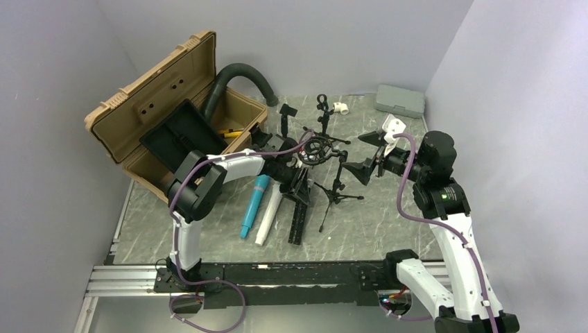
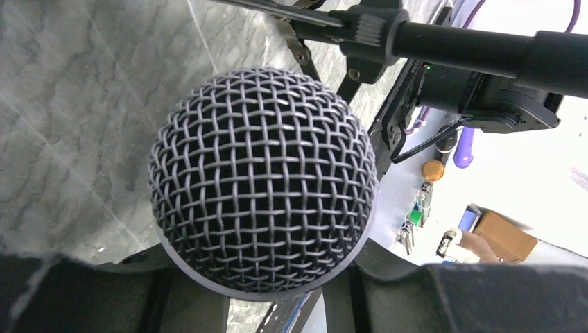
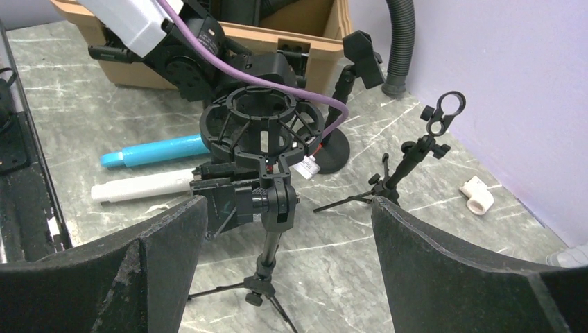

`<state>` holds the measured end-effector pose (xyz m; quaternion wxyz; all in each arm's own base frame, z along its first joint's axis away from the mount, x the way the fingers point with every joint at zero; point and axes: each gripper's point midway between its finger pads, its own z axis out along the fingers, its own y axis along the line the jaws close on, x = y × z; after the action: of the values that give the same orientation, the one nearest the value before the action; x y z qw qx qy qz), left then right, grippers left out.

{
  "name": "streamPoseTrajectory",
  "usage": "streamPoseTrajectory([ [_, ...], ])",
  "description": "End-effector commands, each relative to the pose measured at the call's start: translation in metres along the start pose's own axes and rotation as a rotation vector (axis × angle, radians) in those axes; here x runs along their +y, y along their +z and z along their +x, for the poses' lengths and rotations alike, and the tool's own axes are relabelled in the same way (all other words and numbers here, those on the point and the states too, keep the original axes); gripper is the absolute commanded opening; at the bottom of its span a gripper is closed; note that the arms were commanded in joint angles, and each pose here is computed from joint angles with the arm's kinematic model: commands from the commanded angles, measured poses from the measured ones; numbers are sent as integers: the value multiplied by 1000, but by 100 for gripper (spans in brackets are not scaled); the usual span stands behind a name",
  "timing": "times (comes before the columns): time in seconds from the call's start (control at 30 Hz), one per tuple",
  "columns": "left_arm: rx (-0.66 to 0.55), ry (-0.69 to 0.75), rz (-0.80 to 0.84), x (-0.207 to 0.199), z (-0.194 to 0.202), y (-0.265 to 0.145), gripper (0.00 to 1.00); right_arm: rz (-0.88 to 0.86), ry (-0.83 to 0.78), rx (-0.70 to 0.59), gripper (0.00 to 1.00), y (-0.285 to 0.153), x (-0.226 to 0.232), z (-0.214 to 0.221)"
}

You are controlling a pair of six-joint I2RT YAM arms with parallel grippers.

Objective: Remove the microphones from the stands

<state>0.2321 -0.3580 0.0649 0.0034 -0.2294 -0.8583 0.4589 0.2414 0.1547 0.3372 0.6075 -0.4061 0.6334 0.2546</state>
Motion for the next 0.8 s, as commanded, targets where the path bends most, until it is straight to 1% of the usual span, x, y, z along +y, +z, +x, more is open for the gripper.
streamPoseTrajectory([
  [0.0,24,-32,-20,4,1,5,36,14,-33,-16,89,-3,-2,-5],
  [0.1,34,-46,-58,12,3,6,47,14,-30,-15,89,-2,-2,-4],
  [0.17,40,-48,-80,15,3,8,51,14,-29,-14,89,-2,-2,-4],
  [0.43,48,-56,-150,29,6,10,62,22,-30,-3,89,-2,-4,-1],
  [0.63,45,-44,-153,27,5,9,62,36,-30,5,89,-2,-6,0],
  [0.77,24,0,-134,14,-2,1,63,56,-33,17,89,-2,-10,5],
])
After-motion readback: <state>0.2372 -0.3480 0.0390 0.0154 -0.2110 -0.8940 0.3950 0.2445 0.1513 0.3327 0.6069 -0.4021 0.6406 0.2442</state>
